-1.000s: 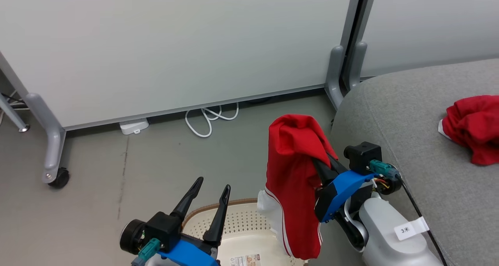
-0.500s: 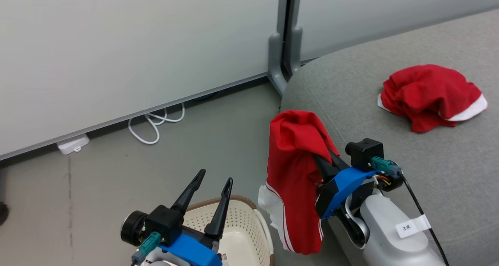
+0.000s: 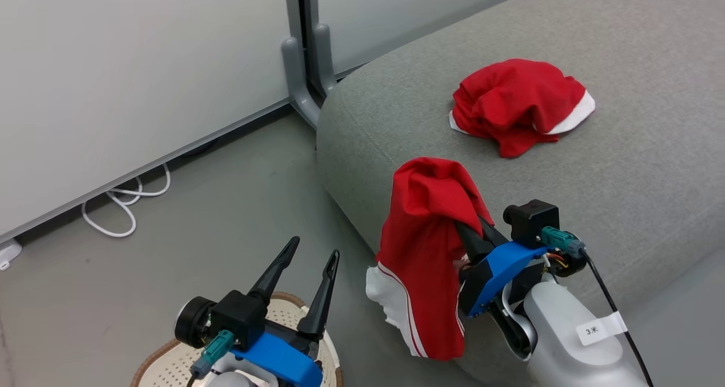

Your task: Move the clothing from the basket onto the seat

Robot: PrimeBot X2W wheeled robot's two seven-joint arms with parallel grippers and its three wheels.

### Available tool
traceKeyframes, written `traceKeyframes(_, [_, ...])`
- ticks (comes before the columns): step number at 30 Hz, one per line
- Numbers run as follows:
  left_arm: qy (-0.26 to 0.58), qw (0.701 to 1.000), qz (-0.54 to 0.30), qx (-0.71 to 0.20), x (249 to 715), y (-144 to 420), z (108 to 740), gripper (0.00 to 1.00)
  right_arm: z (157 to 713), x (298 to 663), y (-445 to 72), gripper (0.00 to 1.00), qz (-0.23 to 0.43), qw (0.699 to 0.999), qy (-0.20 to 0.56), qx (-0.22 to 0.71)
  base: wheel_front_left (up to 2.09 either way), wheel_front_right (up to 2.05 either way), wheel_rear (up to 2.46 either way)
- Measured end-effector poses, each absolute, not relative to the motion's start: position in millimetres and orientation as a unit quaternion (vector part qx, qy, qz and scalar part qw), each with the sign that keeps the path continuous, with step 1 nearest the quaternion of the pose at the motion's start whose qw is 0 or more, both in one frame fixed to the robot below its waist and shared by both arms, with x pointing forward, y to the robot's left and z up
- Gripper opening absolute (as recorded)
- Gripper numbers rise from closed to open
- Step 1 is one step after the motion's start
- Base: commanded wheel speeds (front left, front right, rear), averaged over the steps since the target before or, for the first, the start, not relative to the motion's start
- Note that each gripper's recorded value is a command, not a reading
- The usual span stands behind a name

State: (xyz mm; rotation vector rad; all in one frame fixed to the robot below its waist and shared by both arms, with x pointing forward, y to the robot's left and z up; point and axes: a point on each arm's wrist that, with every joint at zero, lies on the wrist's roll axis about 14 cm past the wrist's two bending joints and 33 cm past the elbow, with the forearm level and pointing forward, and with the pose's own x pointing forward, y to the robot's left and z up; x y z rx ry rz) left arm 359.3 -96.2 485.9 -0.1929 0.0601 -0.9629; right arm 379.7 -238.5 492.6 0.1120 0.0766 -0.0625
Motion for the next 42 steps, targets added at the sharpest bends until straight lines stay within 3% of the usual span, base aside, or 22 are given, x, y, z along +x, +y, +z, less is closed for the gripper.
traceKeyframes(9, [0.036,0.869,-0.484,-0.096,357.9,-112.6,480.8,1.00,485.9,370.2,-255.2,0.00,-0.058,0.996,0.046,0.058,0.00,0.00,0.00])
traceKeyframes(18, [0.041,0.875,-0.473,-0.097,365.6,-104.0,474.3,1.00,491.9,383.6,-267.3,0.00,-0.073,0.995,0.037,0.055,0.00,0.00,0.00])
traceKeyframes(24, [0.035,0.876,-0.471,-0.094,378.4,-100.3,471.3,1.00,539.3,422.1,-303.9,0.00,-0.097,0.995,0.003,0.004,0.00,0.00,0.00])
traceKeyframes(31, [0.029,0.878,-0.469,-0.095,397.9,-93.6,465.1,1.00,614.6,461.9,-376.5,0.00,-0.161,0.984,-0.052,-0.048,0.00,0.00,0.00])
traceKeyframes(37, [0.027,0.879,-0.468,-0.092,414.6,-85.0,454.2,1.00,646.0,479.8,-435.0,0.00,-0.230,0.969,-0.077,-0.046,0.00,0.00,0.00])
traceKeyframes(41, [0.025,0.883,-0.460,-0.092,431.8,-75.0,443.3,1.00,615.8,493.7,-460.0,0.00,-0.267,0.962,-0.054,-0.035,0.00,0.00,0.00])
traceKeyframes(42, [0.034,0.889,-0.448,-0.092,442.9,-63.3,426.8,1.00,568.6,503.9,-466.8,0.00,-0.284,0.958,-0.017,-0.021,0.00,0.00,0.00])
